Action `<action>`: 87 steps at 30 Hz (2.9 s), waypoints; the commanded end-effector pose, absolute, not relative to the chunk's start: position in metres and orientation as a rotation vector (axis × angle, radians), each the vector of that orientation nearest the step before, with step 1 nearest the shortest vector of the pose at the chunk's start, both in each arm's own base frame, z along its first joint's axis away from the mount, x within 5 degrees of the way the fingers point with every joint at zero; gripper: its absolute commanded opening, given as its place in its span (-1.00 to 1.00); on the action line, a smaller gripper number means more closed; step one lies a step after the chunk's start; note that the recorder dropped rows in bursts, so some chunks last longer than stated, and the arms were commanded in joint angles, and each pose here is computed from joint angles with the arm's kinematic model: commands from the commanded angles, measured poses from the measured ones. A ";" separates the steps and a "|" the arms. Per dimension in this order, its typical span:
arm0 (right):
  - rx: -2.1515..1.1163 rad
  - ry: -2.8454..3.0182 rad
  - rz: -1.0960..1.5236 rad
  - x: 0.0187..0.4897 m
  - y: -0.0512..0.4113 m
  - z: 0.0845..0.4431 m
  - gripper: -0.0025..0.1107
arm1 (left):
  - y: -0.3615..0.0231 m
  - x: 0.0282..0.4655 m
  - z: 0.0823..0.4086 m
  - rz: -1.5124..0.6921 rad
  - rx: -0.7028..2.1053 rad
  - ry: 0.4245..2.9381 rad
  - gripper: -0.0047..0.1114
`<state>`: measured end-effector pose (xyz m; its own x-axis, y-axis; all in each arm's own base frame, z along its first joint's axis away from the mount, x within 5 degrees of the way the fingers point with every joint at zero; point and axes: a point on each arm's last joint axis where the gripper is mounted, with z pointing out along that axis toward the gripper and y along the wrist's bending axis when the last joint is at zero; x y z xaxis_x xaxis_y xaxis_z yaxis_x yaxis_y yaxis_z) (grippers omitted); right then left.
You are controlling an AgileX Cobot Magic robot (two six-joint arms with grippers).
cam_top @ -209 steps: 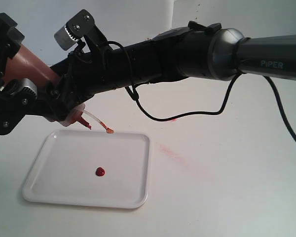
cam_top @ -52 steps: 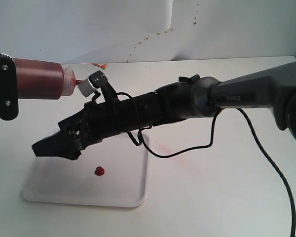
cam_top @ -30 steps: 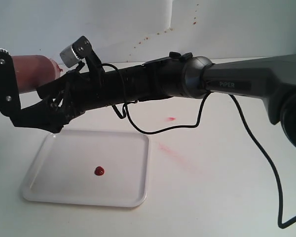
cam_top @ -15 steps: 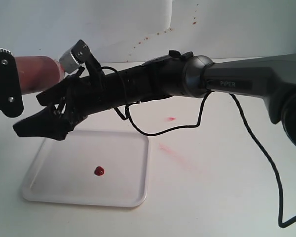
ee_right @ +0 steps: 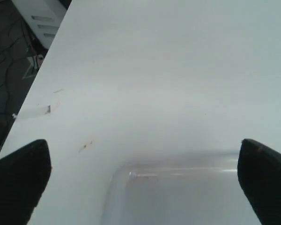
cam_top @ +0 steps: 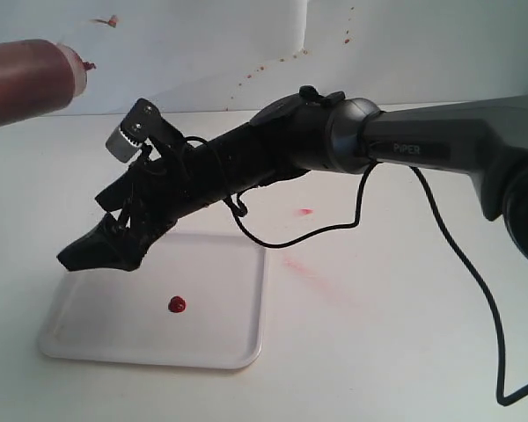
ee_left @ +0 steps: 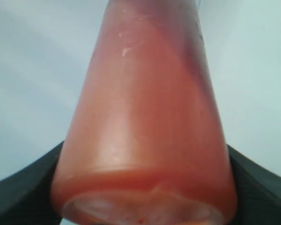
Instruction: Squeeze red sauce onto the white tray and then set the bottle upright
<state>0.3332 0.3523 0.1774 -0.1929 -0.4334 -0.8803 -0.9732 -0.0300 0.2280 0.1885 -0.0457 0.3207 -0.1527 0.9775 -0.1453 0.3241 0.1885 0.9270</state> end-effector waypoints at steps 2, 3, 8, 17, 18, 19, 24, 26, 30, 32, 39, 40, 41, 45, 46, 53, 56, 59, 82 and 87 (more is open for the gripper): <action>-1.352 1.556 1.280 0.337 0.355 0.199 0.90 | -0.038 0.169 0.341 0.915 1.105 1.592 -0.92; -1.308 1.522 1.336 0.337 0.354 0.204 0.90 | -0.036 0.165 0.344 0.904 1.075 1.587 -0.92; -1.220 1.405 1.519 0.343 0.342 0.223 0.90 | -0.029 0.152 0.355 0.873 0.986 1.563 -0.92; -1.124 1.417 1.647 0.362 0.329 0.258 0.90 | -0.034 0.147 0.359 0.758 0.953 1.520 -0.92; -1.122 1.409 1.650 0.363 0.330 0.263 0.90 | -0.034 0.147 0.359 0.751 0.948 1.521 -0.92; -1.128 1.378 1.641 0.365 0.331 0.272 0.90 | -0.035 0.147 0.359 0.715 0.917 1.531 -0.92; -1.159 1.261 1.612 0.365 0.336 0.305 0.90 | -0.044 0.147 0.360 0.576 0.902 1.510 -0.92; -1.166 1.235 1.616 0.362 0.339 0.315 0.90 | -0.047 0.147 0.352 0.542 0.921 1.508 -0.92; -1.193 1.182 1.617 0.354 0.348 0.326 0.90 | -0.054 0.147 0.334 0.481 0.986 1.481 -0.92; -1.196 1.177 1.617 0.353 0.349 0.327 0.90 | -0.055 0.146 0.329 0.476 0.998 1.486 -0.92; -1.195 1.180 1.621 0.353 0.349 0.327 0.90 | -0.067 0.162 0.309 0.457 1.097 1.526 -0.92; -1.194 1.182 1.623 0.353 0.349 0.327 0.90 | -0.069 0.165 0.306 0.463 1.125 1.520 -0.92; -1.194 1.182 1.623 0.353 0.349 0.327 0.90 | -0.072 0.168 0.304 0.464 1.150 1.511 -0.92; -1.181 1.205 1.646 0.353 0.349 0.327 0.81 | -0.076 0.179 0.298 0.476 1.167 1.531 -0.92; -1.178 1.211 1.651 0.353 0.349 0.327 0.75 | -0.077 0.181 0.299 0.468 1.149 1.537 -0.92; -1.172 1.232 1.683 0.349 0.353 0.327 0.02 | -0.079 0.188 0.316 0.436 1.024 1.530 -0.92; -1.186 1.228 1.700 0.342 0.360 0.327 -0.17 | -0.083 0.195 0.309 0.426 1.029 1.556 -0.92; -1.203 1.219 1.716 0.335 0.367 0.327 -0.33 | -0.085 0.203 0.303 0.427 1.016 1.586 -0.92; -1.340 1.245 1.630 0.326 0.373 0.317 -0.96 | -0.087 0.218 0.317 0.369 0.806 1.634 -0.92; -1.441 1.275 1.541 0.326 0.372 0.308 -0.96 | -0.089 0.221 0.313 0.332 0.773 1.666 -0.92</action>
<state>0.3597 0.3549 0.3345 -0.2612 0.0615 -0.9633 -0.9607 -0.1139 0.2532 0.2182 -0.0741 0.2981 -0.1761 0.6499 -0.7394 0.2489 0.7561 0.6053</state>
